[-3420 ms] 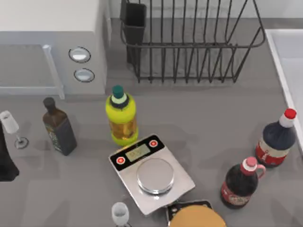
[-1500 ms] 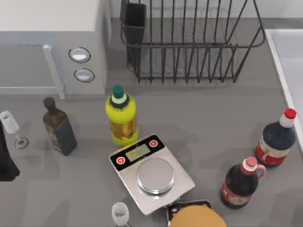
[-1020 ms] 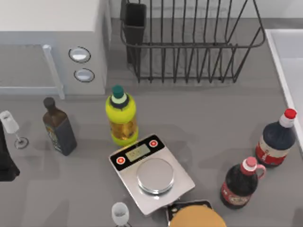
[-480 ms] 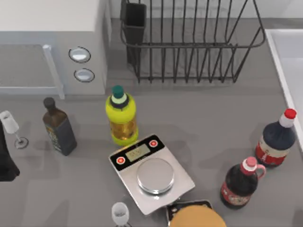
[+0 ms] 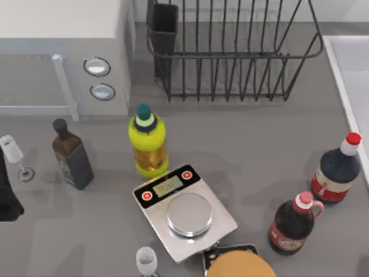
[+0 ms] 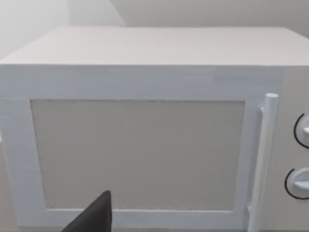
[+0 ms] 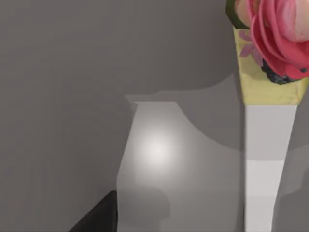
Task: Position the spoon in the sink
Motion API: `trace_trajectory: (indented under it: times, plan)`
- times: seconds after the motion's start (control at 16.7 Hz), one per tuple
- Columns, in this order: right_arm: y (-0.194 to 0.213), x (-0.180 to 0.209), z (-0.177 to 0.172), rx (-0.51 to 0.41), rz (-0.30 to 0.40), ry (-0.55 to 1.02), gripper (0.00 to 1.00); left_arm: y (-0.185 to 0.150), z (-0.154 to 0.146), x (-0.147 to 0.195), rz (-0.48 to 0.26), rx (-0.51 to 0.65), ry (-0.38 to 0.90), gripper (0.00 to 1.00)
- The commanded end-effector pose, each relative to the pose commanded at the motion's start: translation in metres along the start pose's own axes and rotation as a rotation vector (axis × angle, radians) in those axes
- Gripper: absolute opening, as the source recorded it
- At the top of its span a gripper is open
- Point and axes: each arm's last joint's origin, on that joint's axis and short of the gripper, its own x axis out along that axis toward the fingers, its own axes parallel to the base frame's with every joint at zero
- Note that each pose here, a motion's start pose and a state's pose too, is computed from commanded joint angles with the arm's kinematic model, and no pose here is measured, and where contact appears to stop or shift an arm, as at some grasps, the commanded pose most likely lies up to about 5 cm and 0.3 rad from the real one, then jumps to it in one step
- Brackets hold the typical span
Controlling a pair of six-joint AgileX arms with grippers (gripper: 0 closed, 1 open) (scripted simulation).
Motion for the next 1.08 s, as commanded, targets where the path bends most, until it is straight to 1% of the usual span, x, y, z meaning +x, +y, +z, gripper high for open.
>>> trace_trajectory:
  times: [0.18,0.24,0.66,0.72,0.84,1.08]
  plan:
    - [0.0,0.0,0.0,0.0,0.0,0.0,0.02,0.0,0.0,0.0,0.0,0.0,0.0,1.0]
    - [0.0,0.0,0.0,0.0,0.0,0.0,0.0,0.0,0.0,0.0,0.0,0.0,0.0,1.0]
    - [0.0,0.0,0.0,0.0,0.0,0.0,0.0,0.0,0.0,0.0,0.0,0.0,0.0,1.0]
    - [-0.001,-0.022,0.002,0.001,0.0,-0.031,0.0,0.0,0.0,0.0,0.0,0.0,0.0,1.0]
    - [-0.002,-0.026,0.004,0.001,-0.003,-0.038,0.0,0.0,0.0,0.0,0.0,0.0,0.0,1.0]
    - [-0.005,-0.057,0.009,-0.003,-0.001,-0.033,0.0,0.0,0.0,0.0,0.0,0.0,0.0,1.0]
